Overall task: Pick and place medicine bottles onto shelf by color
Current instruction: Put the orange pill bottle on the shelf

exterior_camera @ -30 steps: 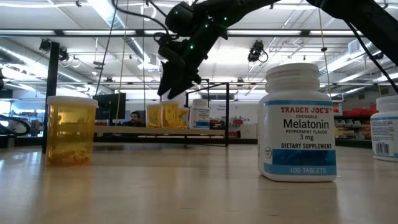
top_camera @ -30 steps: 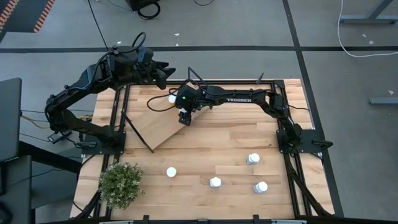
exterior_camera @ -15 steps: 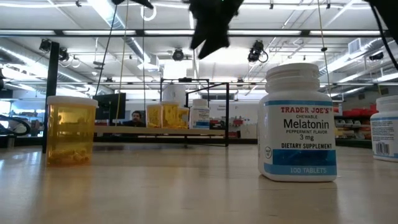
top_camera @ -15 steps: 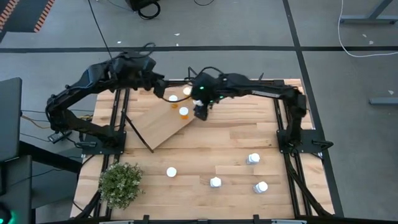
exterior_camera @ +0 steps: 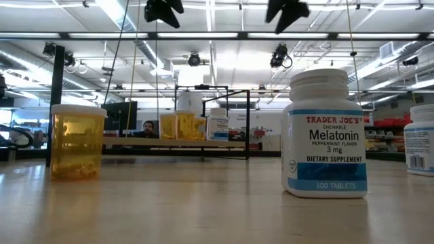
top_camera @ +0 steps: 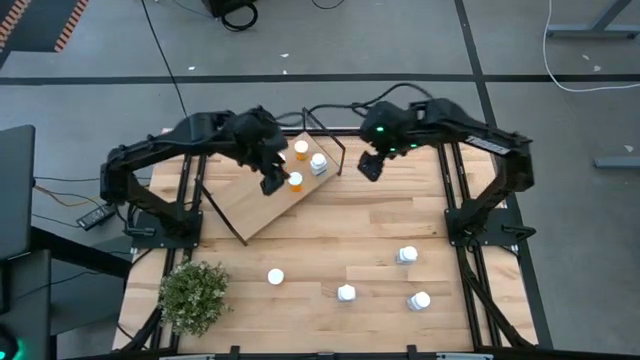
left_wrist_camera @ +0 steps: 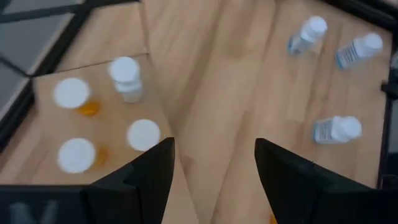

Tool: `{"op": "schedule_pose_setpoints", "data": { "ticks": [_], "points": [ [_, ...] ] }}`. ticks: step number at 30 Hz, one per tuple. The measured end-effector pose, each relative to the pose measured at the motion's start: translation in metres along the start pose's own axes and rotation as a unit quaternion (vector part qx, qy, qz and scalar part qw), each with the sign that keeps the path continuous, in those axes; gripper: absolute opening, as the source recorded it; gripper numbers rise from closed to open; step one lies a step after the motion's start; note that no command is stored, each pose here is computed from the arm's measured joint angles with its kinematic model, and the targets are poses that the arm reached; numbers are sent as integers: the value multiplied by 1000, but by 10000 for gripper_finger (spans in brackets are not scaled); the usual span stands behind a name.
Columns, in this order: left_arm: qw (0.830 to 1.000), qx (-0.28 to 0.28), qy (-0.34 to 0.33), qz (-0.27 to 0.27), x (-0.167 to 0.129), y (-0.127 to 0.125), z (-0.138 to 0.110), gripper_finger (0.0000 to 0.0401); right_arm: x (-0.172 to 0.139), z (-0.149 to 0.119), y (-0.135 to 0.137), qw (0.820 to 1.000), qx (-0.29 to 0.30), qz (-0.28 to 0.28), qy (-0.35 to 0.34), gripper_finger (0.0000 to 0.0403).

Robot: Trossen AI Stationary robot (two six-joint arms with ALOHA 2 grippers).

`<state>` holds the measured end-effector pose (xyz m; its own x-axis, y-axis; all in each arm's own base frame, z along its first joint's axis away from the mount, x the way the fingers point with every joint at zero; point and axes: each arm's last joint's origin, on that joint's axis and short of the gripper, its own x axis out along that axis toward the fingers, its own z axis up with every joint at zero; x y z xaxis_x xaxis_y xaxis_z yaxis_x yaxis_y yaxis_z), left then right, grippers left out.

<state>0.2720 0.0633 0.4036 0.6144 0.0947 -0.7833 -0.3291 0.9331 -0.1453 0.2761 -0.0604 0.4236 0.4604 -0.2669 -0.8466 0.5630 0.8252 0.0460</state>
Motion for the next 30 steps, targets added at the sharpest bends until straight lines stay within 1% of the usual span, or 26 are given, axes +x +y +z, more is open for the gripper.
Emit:
{"op": "schedule_pose_setpoints", "data": {
  "ticks": [1, 4, 7, 10, 13, 16, 19, 21, 23, 25, 30],
  "points": [
    [1000, 3, 6, -6, 3, -4, 0, 229, -7, -4, -2, 1000, 7, -3, 0, 282],
    [999, -18, 23, -32, 10, -16, -2, 229, -25, -17, -3, 1000, 18, -9, 3, 282],
    [997, -10, 44, -64, 16, -28, -5, 228, -41, -28, -3, 1000, 8, -19, -10, 282],
    [994, 6, 75, -85, 26, -40, -8, 223, -53, -34, -3, 999, -11, -33, -36, 282],
    [986, 21, 127, -109, 39, -52, -15, 218, -61, -38, -5, 998, -13, -40, -53, 282],
    [977, 61, 172, -114, 54, -66, -23, 221, -68, -42, -6, 998, -5, -26, -55, 282],
    [968, 74, 206, -121, 67, -80, -30, 235, -74, -48, -5, 998, -10, -12, -53, 282],
    [963, 73, 224, -133, 74, -91, -35, 249, -78, -52, -4, 998, -31, -9, -53, 282],
    [958, 77, 241, -135, 81, -103, -40, 266, -79, -53, -2, 997, -49, -21, -60, 282],
    [952, 86, 259, -136, 88, -115, -47, 282, -79, -53, -1, 996, -56, -35, -67, 282],
    [939, 110, 294, -137, 96, -139, -64, 318, -81, -55, 2, 997, -26, -29, -70, 282]
  ]
}}
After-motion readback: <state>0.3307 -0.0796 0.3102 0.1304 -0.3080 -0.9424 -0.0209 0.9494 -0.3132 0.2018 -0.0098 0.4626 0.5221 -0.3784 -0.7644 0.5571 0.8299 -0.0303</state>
